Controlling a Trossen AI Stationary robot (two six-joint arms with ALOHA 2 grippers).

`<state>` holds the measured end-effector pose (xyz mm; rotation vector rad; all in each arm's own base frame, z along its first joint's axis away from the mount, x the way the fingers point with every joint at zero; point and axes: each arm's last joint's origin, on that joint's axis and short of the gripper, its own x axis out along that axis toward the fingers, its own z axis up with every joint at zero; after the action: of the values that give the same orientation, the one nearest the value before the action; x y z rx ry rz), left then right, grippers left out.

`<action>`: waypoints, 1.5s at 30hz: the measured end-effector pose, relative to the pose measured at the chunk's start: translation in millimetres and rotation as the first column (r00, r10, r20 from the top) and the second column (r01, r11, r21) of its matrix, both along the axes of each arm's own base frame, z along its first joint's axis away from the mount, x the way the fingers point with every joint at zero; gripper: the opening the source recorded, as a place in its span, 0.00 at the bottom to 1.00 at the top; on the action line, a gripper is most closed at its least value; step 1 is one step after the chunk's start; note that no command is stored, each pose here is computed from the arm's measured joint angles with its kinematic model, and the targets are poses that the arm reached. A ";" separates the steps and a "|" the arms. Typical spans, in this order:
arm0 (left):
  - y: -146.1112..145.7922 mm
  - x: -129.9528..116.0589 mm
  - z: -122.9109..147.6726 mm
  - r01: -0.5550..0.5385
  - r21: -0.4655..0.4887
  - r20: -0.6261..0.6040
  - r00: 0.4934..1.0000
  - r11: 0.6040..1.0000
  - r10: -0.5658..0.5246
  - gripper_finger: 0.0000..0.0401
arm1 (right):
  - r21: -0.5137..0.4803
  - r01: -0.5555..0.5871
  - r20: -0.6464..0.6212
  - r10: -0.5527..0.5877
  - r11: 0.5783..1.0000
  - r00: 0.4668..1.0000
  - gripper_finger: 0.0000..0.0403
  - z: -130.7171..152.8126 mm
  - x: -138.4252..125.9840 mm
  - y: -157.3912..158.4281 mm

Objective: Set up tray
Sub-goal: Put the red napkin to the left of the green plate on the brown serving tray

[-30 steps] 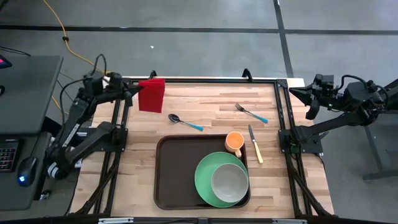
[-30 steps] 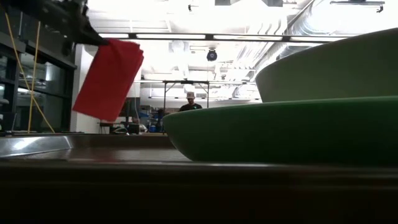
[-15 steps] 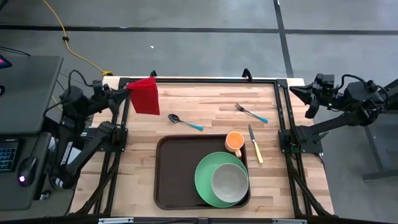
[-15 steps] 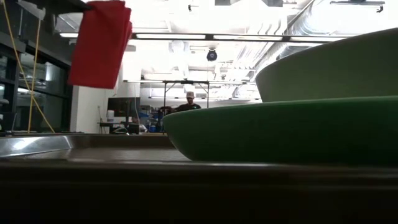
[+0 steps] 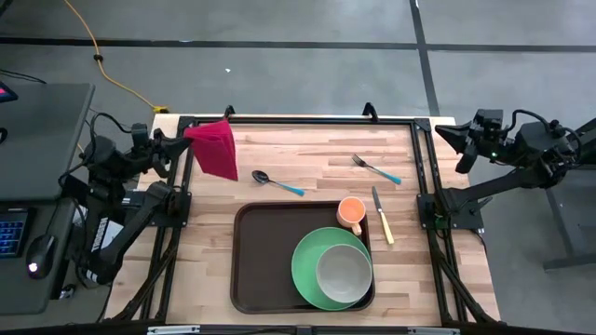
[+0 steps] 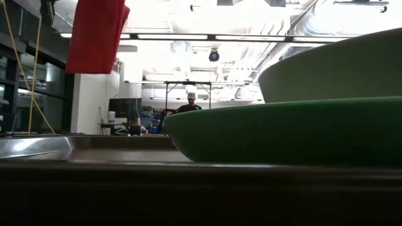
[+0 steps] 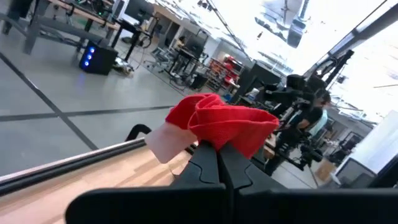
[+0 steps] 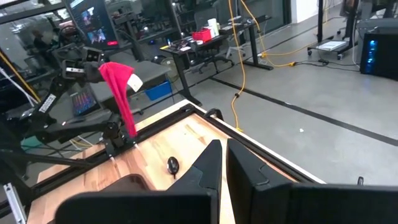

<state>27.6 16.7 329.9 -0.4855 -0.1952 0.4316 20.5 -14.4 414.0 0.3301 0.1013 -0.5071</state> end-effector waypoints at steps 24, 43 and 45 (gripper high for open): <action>22.0 16.5 21.2 0.298 0.125 -0.002 0.954 0.946 -0.300 0.03 | 0.004 0.058 -0.006 -0.058 0.998 0.998 0.00 0.3 5.7 0.0; 84.4 112.0 -0.9 0.495 0.093 -0.115 0.867 0.864 -0.484 0.03 | 0.022 0.075 -0.008 -0.075 0.997 0.997 0.00 0.2 10.8 0.9; 82.1 124.1 -6.1 0.483 0.080 -0.136 0.872 0.872 -0.470 0.03 | 0.024 0.070 -0.008 -0.069 0.997 0.998 0.00 0.2 10.9 1.0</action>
<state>151.7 98.8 323.8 -0.3803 0.0151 -0.0408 31.4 -13.3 414.2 0.3562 0.1035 -0.5763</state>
